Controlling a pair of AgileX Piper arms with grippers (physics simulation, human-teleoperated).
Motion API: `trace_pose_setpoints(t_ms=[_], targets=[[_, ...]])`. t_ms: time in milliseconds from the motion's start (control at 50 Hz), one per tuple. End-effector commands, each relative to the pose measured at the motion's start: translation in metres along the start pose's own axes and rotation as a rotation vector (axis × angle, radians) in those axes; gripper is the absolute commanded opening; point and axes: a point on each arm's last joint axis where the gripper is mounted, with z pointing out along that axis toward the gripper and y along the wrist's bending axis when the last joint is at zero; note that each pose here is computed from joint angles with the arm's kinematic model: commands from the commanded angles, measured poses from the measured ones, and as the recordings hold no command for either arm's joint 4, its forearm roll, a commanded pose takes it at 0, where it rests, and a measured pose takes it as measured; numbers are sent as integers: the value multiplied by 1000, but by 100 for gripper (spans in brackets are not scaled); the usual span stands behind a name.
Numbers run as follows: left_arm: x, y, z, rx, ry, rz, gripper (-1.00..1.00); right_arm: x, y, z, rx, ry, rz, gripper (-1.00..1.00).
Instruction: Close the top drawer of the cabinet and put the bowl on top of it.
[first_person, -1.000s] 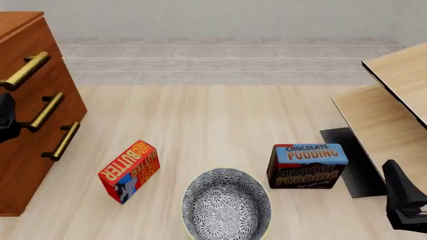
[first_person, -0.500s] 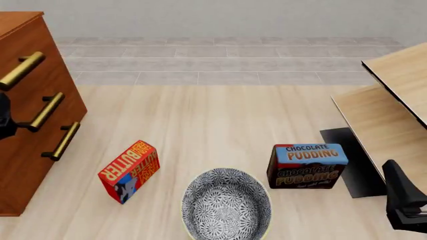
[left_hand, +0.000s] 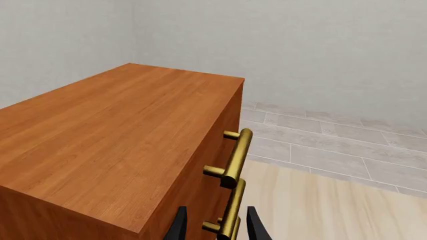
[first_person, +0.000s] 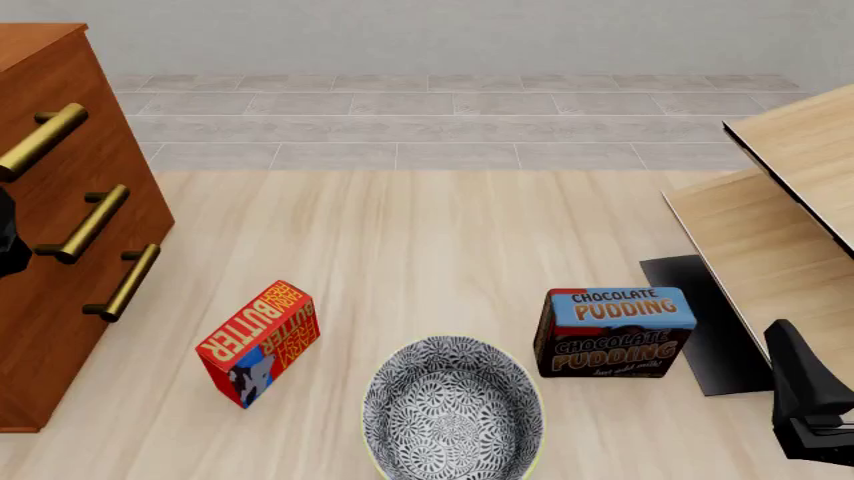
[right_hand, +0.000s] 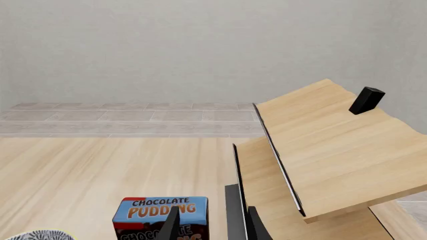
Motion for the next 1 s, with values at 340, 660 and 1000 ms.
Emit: trace_pose_setpoints(t_ms=[340, 660, 1000], targets=[[14, -13, -9, 69, 71, -14, 100, 0, 0, 0, 0, 0, 0, 100], [-3, -40, -30, 274, 96, -28, 100, 0, 0, 0, 0, -1, 0, 100], [-27, -83, -24, 513, 221, -33, 100, 0, 0, 0, 0, -1, 0, 100]])
